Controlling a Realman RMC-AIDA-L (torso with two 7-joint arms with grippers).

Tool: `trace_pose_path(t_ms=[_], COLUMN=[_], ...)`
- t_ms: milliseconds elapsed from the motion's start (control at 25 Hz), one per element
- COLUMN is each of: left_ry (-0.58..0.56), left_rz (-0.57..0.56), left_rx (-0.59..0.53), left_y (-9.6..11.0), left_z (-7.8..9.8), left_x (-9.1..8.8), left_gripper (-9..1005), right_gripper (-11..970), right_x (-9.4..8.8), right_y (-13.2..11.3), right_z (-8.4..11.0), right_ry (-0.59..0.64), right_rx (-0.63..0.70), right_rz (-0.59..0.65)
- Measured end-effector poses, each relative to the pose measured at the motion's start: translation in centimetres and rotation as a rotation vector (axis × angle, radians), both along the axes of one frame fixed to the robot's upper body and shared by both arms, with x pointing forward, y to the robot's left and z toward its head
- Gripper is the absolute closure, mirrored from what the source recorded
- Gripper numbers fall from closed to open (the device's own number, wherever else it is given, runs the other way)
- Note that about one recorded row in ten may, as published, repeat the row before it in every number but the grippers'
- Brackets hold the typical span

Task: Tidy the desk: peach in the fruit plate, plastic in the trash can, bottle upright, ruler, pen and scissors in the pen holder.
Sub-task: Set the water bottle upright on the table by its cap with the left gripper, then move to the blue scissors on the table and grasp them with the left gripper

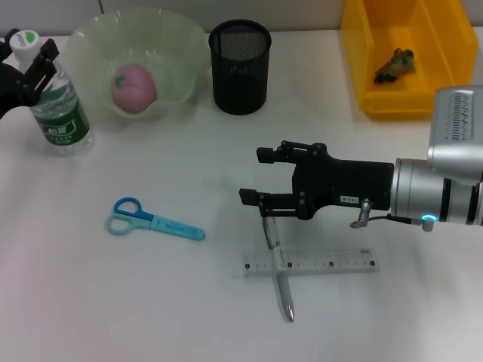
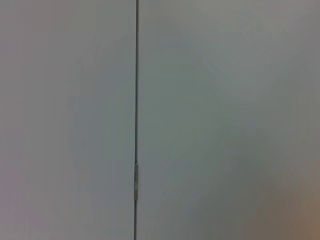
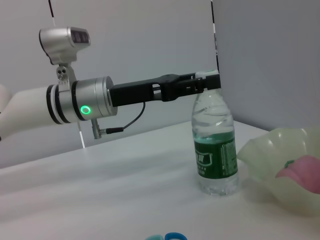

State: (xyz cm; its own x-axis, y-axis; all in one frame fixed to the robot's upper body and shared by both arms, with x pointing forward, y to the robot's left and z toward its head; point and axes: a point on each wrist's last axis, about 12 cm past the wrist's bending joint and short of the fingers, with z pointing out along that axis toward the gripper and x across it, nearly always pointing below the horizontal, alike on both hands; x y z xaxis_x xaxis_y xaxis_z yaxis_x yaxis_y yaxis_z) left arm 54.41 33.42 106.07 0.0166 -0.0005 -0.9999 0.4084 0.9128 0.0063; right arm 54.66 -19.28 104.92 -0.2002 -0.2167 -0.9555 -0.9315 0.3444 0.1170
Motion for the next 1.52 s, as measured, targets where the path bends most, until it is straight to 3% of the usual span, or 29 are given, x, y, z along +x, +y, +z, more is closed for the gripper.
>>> trace_pose_path(t_ms=[160,320,440,720,760,880,960,1000,1040,1240,1400,1520], left_ry=[-0.001,-0.007,-0.021,-0.08,-0.103,-0.113,-0.093,-0.093,-0.055,0.044,0.106,0.182], left_rz=[-0.002,-0.002,-0.009,-0.094,-0.155,-0.22,-0.357,-0.357,-0.467,-0.611,-0.679,-0.794], left_rx=[-0.001,-0.012,-0.037,-0.228,-0.288,-0.331,-0.365,-0.365,-0.355,-0.275,-0.193,-0.052], left_y=[0.0,0.0,0.1,0.9,1.2,1.5,1.9,1.9,1.8,1.1,0.4,-1.0], left_z=[0.0,0.1,0.3,2.6,3.5,4.1,4.9,4.9,5.1,4.4,3.8,3.9], left_x=[0.0,-0.2,-0.3,-1.3,-2.1,-2.8,-4.0,-4.0,-5.0,-6.2,-6.4,-5.4], left_gripper=[513,289,203,204,204,205,205,205,205,206,206,207], right_gripper=[169,169,169,169,169,169,169,169,169,169,169,169], right_x=[0.0,0.0,0.0,-0.3,-0.3,-0.4,-0.5,-0.5,-0.4,-0.1,-0.1,-0.2], right_y=[0.0,0.0,-0.1,-0.6,-0.9,-1.1,-1.6,-1.6,-2.0,-2.9,-3.1,-3.3], right_z=[0.0,0.0,0.0,0.0,0.2,0.5,1.2,1.2,1.8,2.7,2.9,2.9], right_ry=[0.001,0.002,0.002,0.009,0.008,0.007,0.012,0.012,0.02,0.04,0.053,0.071], right_rx=[0.0,0.002,0.005,0.036,0.056,0.081,0.127,0.127,0.144,0.158,0.136,0.1], right_rz=[-0.001,-0.003,-0.009,-0.026,-0.036,-0.033,-0.026,-0.026,-0.023,0.001,0.029,0.049])
